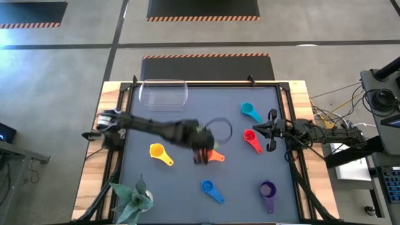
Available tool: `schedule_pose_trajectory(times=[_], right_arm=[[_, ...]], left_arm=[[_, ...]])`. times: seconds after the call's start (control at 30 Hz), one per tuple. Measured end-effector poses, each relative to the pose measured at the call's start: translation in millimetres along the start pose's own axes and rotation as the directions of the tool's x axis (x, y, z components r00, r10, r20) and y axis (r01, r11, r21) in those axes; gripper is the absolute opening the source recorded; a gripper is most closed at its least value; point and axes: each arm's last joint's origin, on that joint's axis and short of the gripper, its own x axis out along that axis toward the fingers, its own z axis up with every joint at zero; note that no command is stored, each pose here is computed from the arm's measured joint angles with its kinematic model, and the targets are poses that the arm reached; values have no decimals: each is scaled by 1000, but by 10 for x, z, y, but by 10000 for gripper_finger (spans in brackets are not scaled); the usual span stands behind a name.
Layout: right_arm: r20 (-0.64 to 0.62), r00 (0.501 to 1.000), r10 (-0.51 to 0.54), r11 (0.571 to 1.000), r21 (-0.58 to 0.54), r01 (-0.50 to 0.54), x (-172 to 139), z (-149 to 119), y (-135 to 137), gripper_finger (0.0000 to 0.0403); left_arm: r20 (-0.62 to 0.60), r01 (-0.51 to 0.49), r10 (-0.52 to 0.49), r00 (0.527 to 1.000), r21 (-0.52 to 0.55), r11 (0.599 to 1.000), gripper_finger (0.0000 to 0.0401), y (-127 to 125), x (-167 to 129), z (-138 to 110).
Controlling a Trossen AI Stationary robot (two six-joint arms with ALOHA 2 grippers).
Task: Nest measuring cups in basket
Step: Stack the green measuring cup on top of the orange measuring cup, then stack the violet measuring cup on top of the green measuring cup
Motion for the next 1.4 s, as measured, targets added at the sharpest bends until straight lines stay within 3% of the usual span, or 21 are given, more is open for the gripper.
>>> schedule_pose_trajectory(times=[0.13,0.23,0.43,0.6,0.97,1.4], right_arm=[[0,1000,0,1000,0,0,0,0,0,9],[0,1000,0,1000,1,0,0,1,0,9],[0,1000,0,1000,0,0,0,0,0,9],[-2,1000,0,1000,0,0,1,-1,0,9],[0,1000,0,1000,0,0,0,0,0,9],[0,1000,0,1000,0,0,0,1,0,9]], left_arm=[[88,55,-60,994,58,997,2,-354,-62,-80],[119,40,-46,992,50,998,2,-433,0,-93],[109,14,-11,994,-22,1000,2,-327,367,-238],[132,133,-122,984,-80,988,2,-231,589,-288],[111,188,-171,979,-168,968,18,-215,649,-356],[111,181,-164,980,-168,969,101,-216,659,-363]])
